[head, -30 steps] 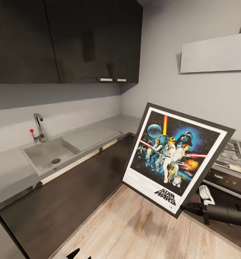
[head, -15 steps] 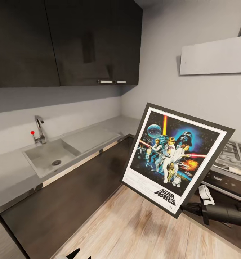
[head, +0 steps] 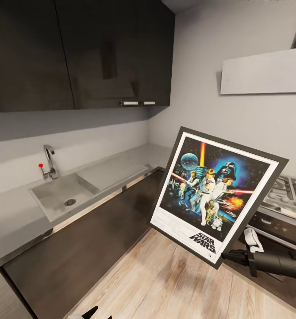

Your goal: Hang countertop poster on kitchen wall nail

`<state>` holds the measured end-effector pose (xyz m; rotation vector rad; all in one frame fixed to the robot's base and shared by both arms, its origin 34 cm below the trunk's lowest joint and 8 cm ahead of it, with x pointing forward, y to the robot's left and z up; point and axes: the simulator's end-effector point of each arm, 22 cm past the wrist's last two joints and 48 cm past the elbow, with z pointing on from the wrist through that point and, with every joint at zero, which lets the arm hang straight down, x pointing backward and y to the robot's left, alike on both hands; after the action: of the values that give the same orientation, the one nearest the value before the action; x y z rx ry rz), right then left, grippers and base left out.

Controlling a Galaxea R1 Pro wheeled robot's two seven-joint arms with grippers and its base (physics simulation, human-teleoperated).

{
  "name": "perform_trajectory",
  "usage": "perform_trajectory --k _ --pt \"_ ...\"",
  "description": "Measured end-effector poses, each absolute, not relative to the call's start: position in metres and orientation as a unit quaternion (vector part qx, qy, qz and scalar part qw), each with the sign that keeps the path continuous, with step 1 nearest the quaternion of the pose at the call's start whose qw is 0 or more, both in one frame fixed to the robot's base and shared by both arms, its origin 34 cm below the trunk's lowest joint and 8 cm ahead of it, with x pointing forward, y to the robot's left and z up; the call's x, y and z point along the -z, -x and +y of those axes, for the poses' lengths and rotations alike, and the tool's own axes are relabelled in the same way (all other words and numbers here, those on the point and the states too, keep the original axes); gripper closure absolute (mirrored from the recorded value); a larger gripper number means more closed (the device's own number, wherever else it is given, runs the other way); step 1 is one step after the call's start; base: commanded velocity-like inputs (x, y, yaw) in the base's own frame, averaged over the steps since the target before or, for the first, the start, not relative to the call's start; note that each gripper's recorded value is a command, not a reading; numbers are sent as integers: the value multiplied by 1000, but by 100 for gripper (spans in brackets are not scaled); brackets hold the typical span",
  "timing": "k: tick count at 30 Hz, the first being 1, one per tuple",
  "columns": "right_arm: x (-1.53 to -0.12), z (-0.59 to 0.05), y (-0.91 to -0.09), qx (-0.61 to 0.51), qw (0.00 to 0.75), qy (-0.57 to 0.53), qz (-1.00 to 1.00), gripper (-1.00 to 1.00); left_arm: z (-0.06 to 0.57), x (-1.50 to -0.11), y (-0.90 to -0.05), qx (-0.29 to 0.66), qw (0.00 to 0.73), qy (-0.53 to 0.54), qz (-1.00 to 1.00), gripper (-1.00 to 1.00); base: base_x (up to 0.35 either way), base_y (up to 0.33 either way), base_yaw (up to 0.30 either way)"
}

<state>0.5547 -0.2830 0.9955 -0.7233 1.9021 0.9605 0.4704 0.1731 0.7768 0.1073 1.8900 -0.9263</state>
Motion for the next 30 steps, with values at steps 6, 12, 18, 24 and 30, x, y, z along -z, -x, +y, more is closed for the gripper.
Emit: perform_trajectory --k 6,12,18,24,30 --pt "-1003 -283 -554 -385 431 290 763 100 173 -784 -469 382 494 -44 780 -100 0 0 0" --pt "-1010 -283 -552 -385 431 290 762 100 173 -791 -468 382 494 -44 780 -100 0 0 0" --pt "-1017 -283 -551 -385 432 290 762 100 173 -798 -467 382 493 -44 780 -100 0 0 0" --pt "-1024 -284 -551 -384 433 288 763 100 172 -805 -465 383 493 -44 780 -100 0 0 0" --pt "-1031 -284 -549 -385 433 289 762 100 172 -811 -463 383 493 -44 780 -100 0 0 0"
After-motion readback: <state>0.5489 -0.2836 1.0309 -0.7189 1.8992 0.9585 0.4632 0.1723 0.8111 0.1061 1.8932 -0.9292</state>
